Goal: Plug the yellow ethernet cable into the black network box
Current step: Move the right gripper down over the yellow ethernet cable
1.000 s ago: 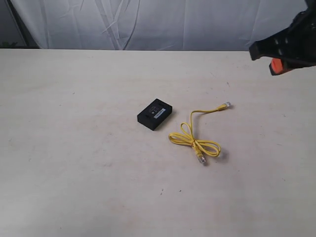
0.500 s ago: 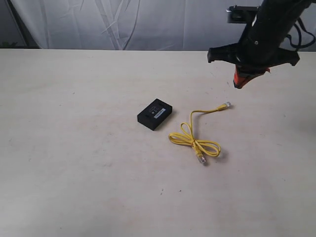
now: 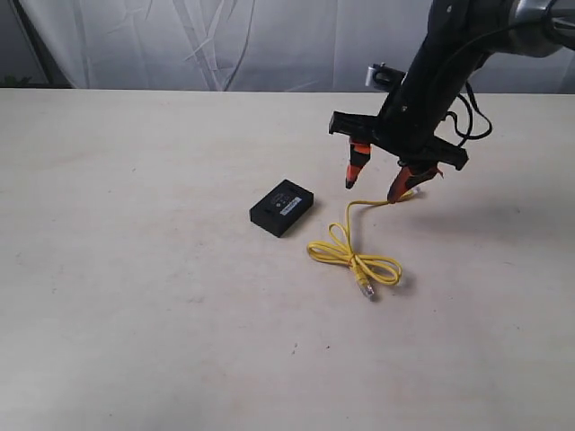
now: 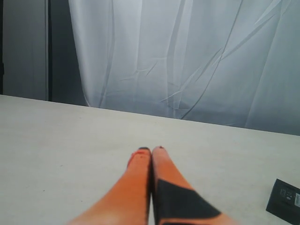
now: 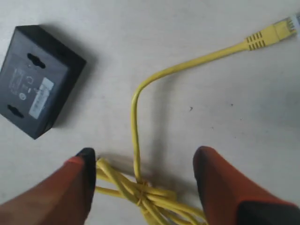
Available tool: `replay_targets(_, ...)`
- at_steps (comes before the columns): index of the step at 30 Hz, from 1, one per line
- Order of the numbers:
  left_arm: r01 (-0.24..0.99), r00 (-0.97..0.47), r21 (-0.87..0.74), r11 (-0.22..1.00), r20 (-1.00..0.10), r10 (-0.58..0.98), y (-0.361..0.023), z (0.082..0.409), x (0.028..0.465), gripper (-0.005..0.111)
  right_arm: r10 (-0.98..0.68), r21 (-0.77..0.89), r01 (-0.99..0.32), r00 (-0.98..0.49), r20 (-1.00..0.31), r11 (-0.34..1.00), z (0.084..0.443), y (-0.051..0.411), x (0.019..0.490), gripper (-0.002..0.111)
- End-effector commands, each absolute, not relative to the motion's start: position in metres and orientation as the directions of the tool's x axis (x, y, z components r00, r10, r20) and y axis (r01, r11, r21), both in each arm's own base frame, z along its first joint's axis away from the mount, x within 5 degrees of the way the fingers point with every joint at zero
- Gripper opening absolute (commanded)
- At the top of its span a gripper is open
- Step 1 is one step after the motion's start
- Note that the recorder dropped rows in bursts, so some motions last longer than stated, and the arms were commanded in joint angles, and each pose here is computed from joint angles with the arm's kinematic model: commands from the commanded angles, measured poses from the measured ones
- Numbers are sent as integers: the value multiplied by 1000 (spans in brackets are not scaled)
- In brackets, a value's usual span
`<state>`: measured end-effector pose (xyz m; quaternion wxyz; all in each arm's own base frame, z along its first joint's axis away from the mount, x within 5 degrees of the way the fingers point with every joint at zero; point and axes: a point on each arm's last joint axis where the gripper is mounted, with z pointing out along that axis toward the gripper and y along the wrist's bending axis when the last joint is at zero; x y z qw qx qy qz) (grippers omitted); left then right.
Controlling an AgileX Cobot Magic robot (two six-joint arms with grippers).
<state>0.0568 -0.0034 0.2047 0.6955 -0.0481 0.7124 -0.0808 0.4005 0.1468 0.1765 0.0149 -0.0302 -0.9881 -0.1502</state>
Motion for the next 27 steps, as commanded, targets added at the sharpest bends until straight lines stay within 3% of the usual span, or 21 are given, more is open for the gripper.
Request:
replay_targets(1, 42, -30, -184, 982, -983, -183, -3, 203, 56, 0, -2, 254, -4, -1000, -5, 967, 170, 156, 401, 58)
replay_targets(19, 42, -35, -184, 982, -983, -182, -3, 203, 56, 0, -53, 204, -68, -996, -77, 977, 141, 180, 405, 58)
replay_targets(27, 42, -35, -184, 982, -983, -182, -3, 203, 56, 0, -54, 191, -59, -998, -29, 980, 122, 180, 404, 58)
